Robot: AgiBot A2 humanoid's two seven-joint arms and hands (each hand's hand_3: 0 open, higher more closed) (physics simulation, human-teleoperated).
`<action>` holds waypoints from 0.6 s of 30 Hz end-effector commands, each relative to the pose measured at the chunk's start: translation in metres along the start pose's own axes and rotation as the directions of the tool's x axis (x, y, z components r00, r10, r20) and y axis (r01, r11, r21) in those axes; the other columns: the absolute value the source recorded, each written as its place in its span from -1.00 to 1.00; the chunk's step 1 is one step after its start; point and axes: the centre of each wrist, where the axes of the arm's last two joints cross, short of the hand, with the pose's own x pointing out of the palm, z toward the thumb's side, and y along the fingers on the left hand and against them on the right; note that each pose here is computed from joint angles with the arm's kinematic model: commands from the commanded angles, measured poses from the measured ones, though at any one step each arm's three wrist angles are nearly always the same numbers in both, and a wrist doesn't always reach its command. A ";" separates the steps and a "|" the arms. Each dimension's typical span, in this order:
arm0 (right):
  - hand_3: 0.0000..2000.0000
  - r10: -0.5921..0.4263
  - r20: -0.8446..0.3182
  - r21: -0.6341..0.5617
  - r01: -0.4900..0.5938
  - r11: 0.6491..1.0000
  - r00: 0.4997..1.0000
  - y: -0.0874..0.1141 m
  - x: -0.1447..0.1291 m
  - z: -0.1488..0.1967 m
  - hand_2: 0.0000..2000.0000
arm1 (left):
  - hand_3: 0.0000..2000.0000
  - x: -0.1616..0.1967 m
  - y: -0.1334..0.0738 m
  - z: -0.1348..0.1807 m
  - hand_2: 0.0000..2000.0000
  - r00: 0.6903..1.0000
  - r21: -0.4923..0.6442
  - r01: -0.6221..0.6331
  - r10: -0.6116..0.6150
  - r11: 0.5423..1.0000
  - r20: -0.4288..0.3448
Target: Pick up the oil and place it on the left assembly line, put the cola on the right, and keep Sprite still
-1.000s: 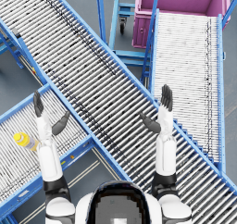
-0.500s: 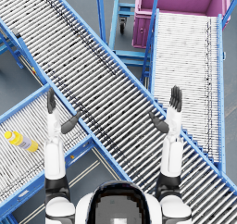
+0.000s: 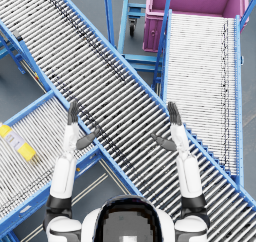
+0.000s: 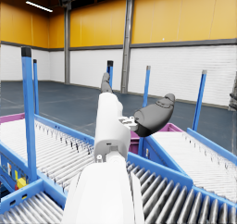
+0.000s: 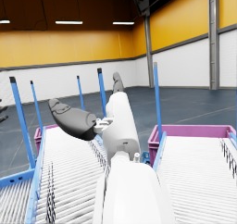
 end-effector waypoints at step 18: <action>-1.00 0.064 0.025 0.096 -0.066 0.993 0.998 0.012 0.001 -0.012 -1.00 | -1.00 0.008 -0.009 -0.011 -1.00 0.998 -0.084 0.033 -0.028 0.996 0.061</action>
